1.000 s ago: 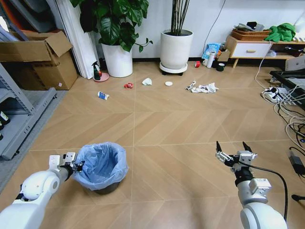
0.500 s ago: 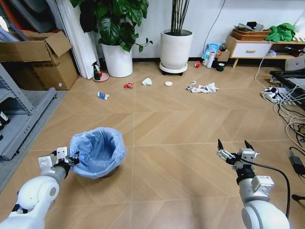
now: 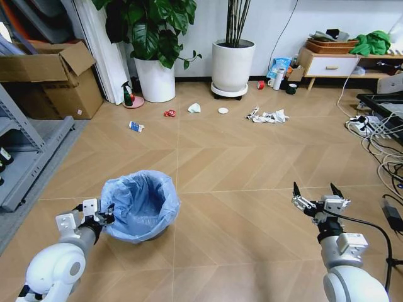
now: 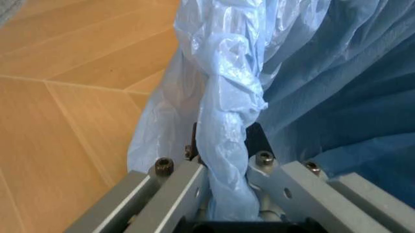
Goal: Pick up the trash bin and place the garbage on the floor into it.
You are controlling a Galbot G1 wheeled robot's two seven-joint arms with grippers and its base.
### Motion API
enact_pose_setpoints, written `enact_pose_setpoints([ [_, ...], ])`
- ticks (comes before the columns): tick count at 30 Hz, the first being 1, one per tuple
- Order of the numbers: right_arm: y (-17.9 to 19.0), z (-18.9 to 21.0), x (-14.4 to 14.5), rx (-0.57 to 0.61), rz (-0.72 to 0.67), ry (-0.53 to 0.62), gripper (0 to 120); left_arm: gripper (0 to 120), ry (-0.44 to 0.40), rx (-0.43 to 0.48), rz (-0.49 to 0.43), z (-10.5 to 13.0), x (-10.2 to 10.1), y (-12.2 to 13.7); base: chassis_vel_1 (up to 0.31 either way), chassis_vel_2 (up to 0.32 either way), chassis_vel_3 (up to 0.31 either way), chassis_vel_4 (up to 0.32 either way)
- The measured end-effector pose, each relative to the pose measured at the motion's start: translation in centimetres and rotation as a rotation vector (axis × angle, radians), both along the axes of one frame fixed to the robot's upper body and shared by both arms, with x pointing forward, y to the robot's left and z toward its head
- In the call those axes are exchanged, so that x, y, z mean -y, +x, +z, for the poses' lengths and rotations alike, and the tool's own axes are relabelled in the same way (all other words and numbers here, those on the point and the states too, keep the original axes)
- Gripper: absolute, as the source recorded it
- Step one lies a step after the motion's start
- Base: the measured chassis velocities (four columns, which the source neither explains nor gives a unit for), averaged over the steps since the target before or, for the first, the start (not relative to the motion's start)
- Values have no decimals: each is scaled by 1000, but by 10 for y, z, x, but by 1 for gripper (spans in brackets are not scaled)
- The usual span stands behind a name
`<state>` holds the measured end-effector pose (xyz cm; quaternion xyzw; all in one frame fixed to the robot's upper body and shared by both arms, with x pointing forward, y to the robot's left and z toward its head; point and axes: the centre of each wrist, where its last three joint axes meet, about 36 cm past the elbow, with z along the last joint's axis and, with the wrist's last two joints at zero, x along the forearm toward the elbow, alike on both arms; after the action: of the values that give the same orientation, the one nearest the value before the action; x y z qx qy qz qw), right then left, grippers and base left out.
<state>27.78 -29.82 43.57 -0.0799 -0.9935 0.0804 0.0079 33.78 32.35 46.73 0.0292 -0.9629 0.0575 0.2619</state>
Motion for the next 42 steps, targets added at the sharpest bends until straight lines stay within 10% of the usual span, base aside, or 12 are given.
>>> enact_pose_setpoints([
  [42, 0, -7, -4, 0, 4, 8, 100, 0, -4, 13, -61, 4, 8, -3, -42, 269, 49, -269],
])
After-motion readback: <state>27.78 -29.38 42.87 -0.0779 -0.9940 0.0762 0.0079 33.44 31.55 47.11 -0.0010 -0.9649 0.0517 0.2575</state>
